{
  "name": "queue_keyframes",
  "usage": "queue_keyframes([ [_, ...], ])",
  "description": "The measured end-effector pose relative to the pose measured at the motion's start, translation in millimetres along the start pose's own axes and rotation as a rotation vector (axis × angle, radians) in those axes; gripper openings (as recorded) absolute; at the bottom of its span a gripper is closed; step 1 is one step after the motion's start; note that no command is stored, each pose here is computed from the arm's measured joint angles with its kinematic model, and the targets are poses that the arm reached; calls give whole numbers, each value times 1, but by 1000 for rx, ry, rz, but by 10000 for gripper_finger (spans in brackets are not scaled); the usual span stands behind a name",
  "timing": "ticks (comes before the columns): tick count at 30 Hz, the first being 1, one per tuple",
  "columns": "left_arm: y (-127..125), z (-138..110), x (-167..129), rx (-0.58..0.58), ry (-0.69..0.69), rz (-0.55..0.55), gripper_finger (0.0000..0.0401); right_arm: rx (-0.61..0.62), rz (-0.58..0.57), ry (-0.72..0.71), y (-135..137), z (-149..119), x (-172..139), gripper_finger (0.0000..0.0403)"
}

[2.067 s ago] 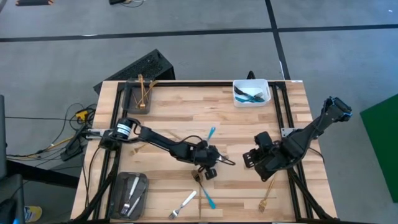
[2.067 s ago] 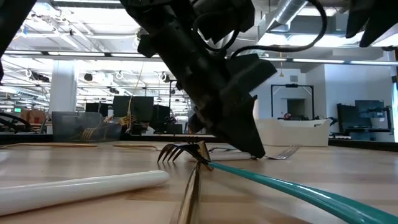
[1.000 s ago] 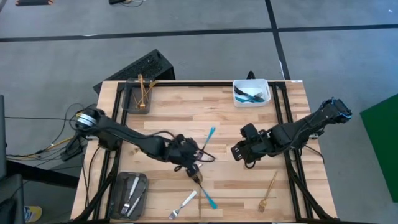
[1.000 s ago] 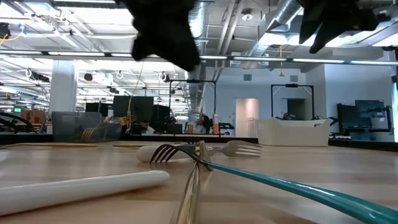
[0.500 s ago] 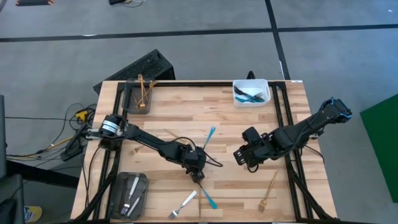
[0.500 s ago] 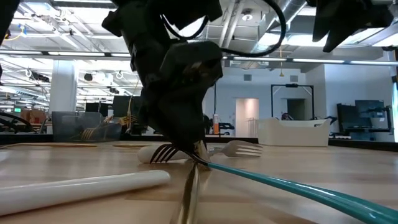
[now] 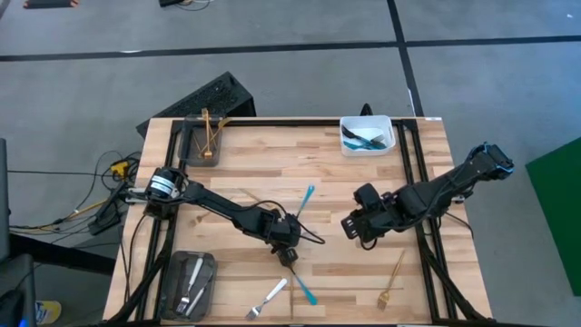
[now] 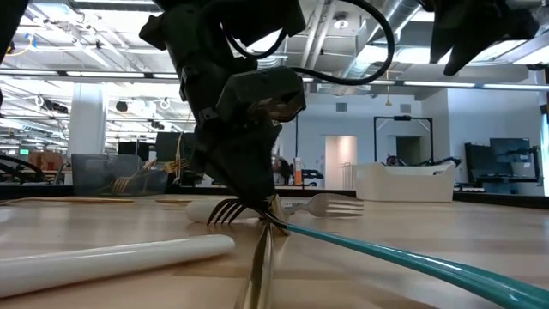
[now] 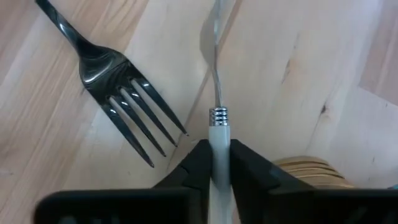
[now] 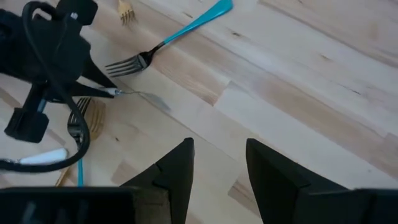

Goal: Sort silverware by color (type)
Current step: Put the white fork into the bottom black bin

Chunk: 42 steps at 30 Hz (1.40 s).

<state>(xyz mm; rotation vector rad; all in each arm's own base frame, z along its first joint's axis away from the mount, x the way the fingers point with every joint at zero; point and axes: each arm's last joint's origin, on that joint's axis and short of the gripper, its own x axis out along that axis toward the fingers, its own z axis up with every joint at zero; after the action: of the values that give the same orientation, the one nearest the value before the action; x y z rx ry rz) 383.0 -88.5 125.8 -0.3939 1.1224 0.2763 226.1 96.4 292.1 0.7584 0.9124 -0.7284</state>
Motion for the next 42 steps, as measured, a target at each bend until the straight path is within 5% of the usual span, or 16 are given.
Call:
queue_keyframes([
  [3, 0, 0, 0, 3, 5, -4, 16, 10, -5, -6, 0, 3, 1, 171],
  [8, 2, 2, -15, -51, 25, -41, 34, 9, -8, -22, -1, 4, 1, 171],
  [14, -3, -5, -91, -182, -6, -39, 21, -17, 5, -43, 1, 12, 4, 171],
  [20, -6, -47, -173, -336, -88, 60, 32, -34, 46, -75, 4, 27, 9, 171],
  [26, -19, -118, -218, -490, -76, 135, 27, -50, 121, -122, 11, 40, 12, 171],
  [36, -38, -202, -246, -544, 54, 103, 36, -143, 216, -145, 16, 61, 15, 171],
  [42, -46, -223, -236, -508, 113, 176, 39, -208, 351, -132, 29, 65, 18, 171],
])
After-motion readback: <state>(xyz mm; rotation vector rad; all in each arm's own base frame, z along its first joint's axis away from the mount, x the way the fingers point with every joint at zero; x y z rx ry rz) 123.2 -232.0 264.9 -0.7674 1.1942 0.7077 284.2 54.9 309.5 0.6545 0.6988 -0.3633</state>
